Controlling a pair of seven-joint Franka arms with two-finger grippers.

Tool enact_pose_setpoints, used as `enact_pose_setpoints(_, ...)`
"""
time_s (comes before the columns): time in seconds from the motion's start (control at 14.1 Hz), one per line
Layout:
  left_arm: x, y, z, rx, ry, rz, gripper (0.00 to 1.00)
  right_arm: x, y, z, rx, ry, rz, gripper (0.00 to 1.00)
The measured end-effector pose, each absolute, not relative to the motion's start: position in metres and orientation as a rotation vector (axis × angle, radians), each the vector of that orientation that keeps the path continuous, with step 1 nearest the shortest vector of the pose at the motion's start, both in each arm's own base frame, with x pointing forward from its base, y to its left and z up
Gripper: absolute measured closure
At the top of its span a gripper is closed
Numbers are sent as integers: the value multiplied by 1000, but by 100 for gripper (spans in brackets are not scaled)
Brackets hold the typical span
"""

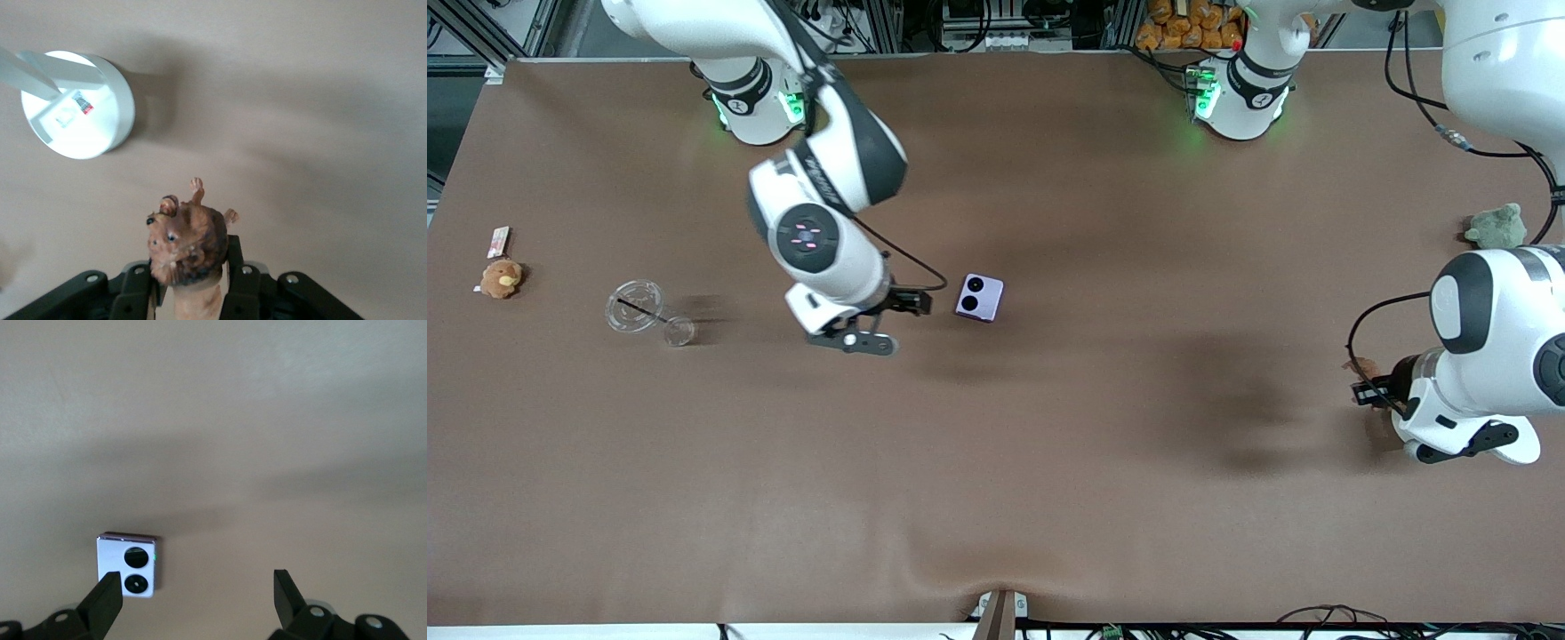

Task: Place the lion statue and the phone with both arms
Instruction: 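Carry the lion toward the lamp while the right gripper grasps the phone, then lower the lion beside the white lamp and open the left gripper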

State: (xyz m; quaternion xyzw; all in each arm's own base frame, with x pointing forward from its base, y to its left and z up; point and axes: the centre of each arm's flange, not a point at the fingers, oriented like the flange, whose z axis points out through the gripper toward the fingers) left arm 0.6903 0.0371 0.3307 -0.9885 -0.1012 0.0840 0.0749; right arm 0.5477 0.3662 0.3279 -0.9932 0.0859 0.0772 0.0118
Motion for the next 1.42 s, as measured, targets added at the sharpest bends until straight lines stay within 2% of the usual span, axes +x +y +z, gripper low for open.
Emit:
enact_pose_setpoints(0.36, 684, 69, 293, -2957, -149, 345, 63, 523, 417, 265, -3098, 344, 200, 0)
enact_pose_setpoints(0.71, 687, 68, 265, -2978, -92, 292, 63, 496, 457, 220, -3088, 358, 150, 0)
enact_pose_setpoints(1.14, 692, 61, 233, -2988, -65, 259, 63, 482, 471, 209, -3099, 321, 156, 0)
enact_pose_setpoints(1.42, 692, 57, 214, -2989, -53, 269, 63, 476, 474, 197, -3078, 308, 108, 0)
